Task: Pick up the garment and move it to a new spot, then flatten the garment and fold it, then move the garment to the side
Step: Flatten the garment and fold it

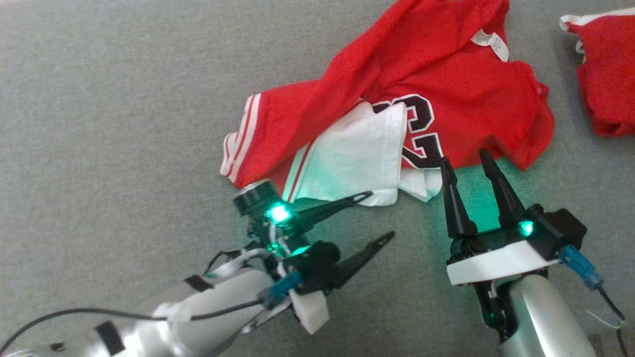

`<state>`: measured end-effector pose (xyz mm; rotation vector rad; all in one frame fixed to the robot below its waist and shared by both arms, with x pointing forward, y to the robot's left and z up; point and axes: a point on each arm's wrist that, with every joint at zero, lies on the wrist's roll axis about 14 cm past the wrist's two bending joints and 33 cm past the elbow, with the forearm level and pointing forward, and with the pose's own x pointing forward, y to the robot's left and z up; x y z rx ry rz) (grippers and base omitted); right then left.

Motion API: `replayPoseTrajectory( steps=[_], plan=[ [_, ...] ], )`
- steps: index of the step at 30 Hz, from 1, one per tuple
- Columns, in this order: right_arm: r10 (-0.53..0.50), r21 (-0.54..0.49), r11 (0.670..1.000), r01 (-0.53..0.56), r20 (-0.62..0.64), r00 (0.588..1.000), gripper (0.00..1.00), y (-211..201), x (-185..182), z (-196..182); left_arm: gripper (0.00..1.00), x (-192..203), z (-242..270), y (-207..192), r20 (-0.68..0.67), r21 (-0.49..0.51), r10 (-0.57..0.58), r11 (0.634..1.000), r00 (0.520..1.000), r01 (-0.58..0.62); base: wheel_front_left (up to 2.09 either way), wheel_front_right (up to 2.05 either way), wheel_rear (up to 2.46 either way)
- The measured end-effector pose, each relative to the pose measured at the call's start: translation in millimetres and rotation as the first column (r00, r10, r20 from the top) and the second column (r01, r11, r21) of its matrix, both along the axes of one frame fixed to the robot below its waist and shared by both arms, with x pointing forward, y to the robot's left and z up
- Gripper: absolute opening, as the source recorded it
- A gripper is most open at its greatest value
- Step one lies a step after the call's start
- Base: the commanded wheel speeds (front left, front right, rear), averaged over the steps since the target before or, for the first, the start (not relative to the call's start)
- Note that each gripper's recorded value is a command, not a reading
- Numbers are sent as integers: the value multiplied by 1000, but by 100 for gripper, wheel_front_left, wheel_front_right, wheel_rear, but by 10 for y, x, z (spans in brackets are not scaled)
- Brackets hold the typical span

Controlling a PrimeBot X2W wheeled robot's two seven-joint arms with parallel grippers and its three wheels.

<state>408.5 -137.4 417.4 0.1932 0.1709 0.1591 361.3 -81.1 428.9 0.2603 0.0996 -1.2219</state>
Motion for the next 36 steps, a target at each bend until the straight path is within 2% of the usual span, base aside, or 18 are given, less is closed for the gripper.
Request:
replayPoseTrajectory(
  steps=[3,13,14,16,17,18,24,26,31,36],
  plan=[
    [-14,-11,1000,14,-10,1000,100,-59,-11,-34,100,-36,-90,-157,-29,4,-40,999,999,40,0,0,0],
    [-89,-43,995,87,-36,995,100,-326,-102,-95,100,96,-592,-322,-148,151,-33,987,988,56,0,0,0],
    [-96,-47,994,94,-37,995,100,-352,-115,-96,96,109,-606,-342,-154,157,-32,986,987,57,0,0,0],
    [-110,-51,993,108,-39,993,100,-397,-138,-92,48,129,-617,-394,-170,166,-38,984,985,67,0,0,0],
    [-116,-49,992,114,-38,992,100,-416,-148,-85,28,136,-618,-415,-175,171,-39,983,984,69,0,0,0],
    [-122,-49,992,120,-36,992,100,-432,-156,-73,0,134,-628,-421,-183,179,-41,981,982,74,0,0,0],
    [-134,-46,990,134,-4,991,100,-469,-199,51,0,94,-546,-359,-182,184,-21,981,983,55,0,0,0],
    [-136,-42,990,136,2,991,100,-465,-222,76,0,43,-478,-299,-173,154,-15,987,985,42,0,0,0],
    [-125,-35,992,125,9,992,100,-415,-273,105,0,40,-21,-133,-135,-1,41,999,990,-42,0,0,0],
    [-97,-31,995,98,33,995,100,-332,-247,167,0,236,655,300,-51,-158,182,969,982,-188,0,0,0]
  ],
)
